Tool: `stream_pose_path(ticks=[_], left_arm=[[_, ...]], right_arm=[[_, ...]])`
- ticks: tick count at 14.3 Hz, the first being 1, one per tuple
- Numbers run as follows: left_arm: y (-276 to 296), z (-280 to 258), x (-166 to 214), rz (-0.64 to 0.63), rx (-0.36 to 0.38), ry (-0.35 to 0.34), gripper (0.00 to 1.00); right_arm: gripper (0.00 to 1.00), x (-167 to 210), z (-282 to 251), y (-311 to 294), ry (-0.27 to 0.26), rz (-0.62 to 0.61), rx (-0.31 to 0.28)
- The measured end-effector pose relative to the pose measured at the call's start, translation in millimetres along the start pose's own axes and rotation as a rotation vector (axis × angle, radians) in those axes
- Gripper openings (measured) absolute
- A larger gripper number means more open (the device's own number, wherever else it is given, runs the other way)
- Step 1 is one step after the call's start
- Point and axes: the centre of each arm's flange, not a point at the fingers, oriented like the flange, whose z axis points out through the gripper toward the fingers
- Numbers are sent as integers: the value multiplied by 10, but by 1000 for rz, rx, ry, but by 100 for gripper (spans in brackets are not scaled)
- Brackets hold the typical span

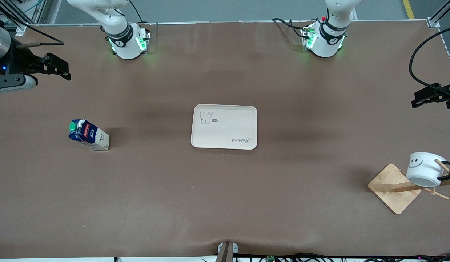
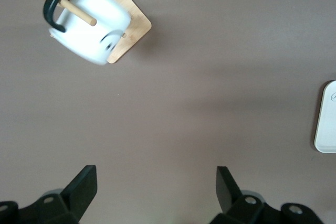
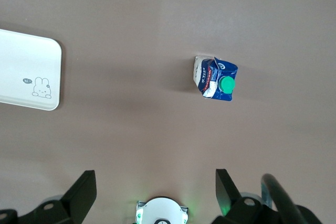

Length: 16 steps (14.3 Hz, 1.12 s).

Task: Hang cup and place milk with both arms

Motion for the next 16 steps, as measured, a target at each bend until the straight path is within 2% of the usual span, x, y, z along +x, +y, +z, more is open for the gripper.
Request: stream_pose_path(ticks=[4,8,13,16], left_arm=[[251,-149,-69,36,19,21,100],[555,-176,-176,63,50,-13,100],[822,-172,-311,67,53,-21,100],[1059,-105,-390,20,48,-13,100]], right_arm=[[100,-6,-11,58,3,11,1],[100,-6,-11,62,3,12,2],[100,-10,-11,110,3,21,3],[100,-11,-11,128,3,24,3]])
